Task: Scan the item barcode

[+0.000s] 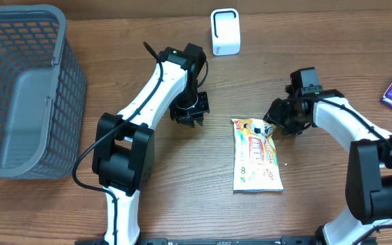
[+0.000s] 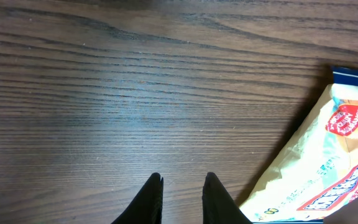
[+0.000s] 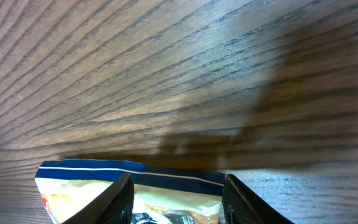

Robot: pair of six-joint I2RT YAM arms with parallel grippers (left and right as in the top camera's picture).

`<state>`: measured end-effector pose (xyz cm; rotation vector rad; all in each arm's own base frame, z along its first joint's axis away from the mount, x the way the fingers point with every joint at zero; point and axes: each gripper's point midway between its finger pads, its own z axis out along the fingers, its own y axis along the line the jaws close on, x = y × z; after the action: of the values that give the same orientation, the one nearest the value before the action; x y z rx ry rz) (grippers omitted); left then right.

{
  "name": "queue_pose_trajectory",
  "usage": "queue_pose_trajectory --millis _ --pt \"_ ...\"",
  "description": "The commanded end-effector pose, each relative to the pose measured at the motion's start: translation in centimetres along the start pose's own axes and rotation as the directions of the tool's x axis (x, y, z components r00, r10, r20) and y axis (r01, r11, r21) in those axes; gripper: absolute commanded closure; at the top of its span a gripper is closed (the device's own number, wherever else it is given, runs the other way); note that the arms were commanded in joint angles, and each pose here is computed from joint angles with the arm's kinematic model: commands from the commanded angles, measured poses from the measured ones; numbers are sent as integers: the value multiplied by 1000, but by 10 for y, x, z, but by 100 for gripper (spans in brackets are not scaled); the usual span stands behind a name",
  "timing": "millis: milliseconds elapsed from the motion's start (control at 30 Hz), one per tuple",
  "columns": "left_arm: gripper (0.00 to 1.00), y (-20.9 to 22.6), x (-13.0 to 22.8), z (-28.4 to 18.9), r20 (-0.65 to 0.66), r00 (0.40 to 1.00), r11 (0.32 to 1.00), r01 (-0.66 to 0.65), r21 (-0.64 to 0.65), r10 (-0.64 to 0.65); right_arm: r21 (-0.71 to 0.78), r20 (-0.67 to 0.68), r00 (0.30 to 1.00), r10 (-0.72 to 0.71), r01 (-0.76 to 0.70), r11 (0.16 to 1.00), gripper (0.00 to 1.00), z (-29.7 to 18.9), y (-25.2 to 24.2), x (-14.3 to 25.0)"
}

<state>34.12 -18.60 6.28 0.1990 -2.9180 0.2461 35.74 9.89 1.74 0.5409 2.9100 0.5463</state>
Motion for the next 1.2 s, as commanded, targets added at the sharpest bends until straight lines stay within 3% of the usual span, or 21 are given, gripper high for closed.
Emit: queue_pose_trajectory --millis 0,67,100,167,200,300,433,667,767,1033,1167 --pt "85 -3 -3 -2 14 999 999 -32 -7 32 -24 -41 999 -14 13 1000 53 10 -2 7" --pt "85 -3 -3 -2 15 999 999 -32 -7 32 -33 -47 999 -18 16 999 55 11 0 8" --pt "85 -3 -3 -2 15 999 999 -32 -7 32 -28 -54 998 -15 13 1000 62 11 -2 10" --pt "85 -3 -3 -2 15 999 999 -32 -7 32 -24 -60 998 -12 11 1000 81 12 -4 12" --pt "85 -3 -3 -2 15 999 999 -32 -7 32 -19 -56 998 -12 11 1000 96 12 -4 12" --pt "87 -4 -2 -2 11 999 999 -34 -3 34 -2 -23 1000 -8 8 1000 96 7 -5 0" --pt "96 -19 5 -2 -18 987 984 -159 85 161 -28 56 998 -14 15 999 96 -30 14 -32" --pt "95 -41 12 0 -6 965 955 -259 144 262 -34 253 961 -111 124 992 96 -154 69 -77" --pt "95 -47 11 1 11 961 950 -275 148 276 -46 271 951 -151 170 984 96 -192 85 -75" --pt "94 -48 8 1 23 960 948 -280 150 280 -265 70 978 -196 207 942 96 -190 111 -25" --pt "94 -44 7 2 25 960 952 -278 124 278 -314 138 965 -224 257 914 96 -229 126 -16"
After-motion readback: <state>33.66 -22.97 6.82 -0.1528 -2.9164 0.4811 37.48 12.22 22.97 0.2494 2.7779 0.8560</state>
